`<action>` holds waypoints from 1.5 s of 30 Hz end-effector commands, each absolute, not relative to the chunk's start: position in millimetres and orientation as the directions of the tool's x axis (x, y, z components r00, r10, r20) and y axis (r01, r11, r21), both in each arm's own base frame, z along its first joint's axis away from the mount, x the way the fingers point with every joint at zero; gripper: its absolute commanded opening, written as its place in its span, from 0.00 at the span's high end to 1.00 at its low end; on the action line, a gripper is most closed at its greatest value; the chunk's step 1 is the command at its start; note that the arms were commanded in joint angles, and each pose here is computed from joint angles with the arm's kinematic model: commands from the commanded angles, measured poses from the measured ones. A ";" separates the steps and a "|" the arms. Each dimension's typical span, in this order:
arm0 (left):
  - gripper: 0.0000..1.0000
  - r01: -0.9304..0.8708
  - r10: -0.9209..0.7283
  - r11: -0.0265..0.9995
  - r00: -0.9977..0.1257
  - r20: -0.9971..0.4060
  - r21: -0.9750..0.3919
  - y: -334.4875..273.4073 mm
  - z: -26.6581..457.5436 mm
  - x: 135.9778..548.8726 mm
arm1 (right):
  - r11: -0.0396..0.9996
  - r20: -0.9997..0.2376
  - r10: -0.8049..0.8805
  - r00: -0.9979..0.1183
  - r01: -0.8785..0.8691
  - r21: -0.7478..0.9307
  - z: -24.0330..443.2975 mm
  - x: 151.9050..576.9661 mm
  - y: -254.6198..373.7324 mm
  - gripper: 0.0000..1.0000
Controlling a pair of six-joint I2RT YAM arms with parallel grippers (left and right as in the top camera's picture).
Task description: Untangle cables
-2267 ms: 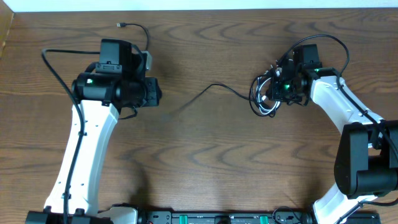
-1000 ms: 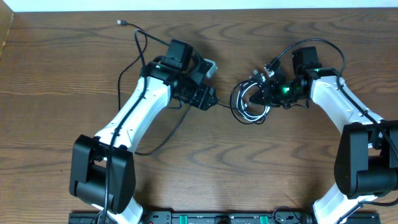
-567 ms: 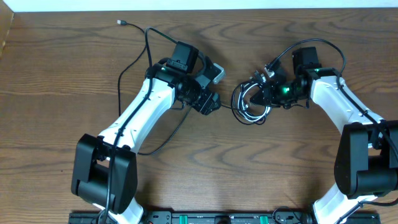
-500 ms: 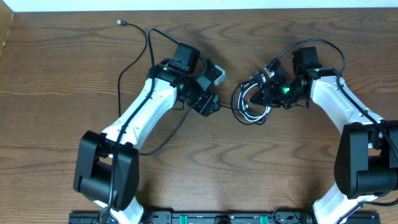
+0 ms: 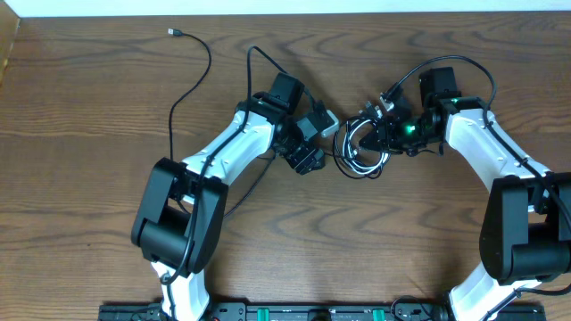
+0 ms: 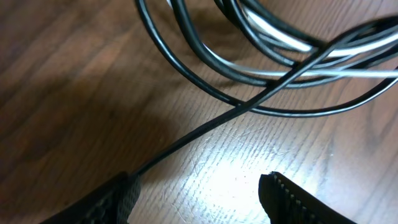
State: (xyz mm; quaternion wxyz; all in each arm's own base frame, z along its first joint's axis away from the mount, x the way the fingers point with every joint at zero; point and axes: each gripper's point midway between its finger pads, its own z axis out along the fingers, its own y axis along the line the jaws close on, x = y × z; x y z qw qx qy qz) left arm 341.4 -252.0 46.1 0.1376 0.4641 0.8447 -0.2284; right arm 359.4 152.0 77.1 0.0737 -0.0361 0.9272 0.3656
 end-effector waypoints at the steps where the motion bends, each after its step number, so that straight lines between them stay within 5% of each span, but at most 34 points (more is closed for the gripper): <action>1: 0.33 0.882 0.759 0.400 -0.471 -0.448 -0.249 -253.9 35.4 336.1 | 0.718 -0.168 -0.025 -0.986 -0.135 0.682 77.2 358.4 153.3 0.98; 14: 0.23 0.893 0.749 0.394 -0.449 -0.487 -0.217 -259.1 36.8 346.8 | 0.723 -0.168 -0.024 -0.986 -0.133 0.677 76.4 358.6 152.4 0.97; 45: 0.28 0.941 0.781 0.309 -0.333 -0.528 -0.135 -282.9 27.4 348.0 | 0.724 -0.161 -0.025 -0.987 -0.128 0.678 76.1 357.2 152.3 0.96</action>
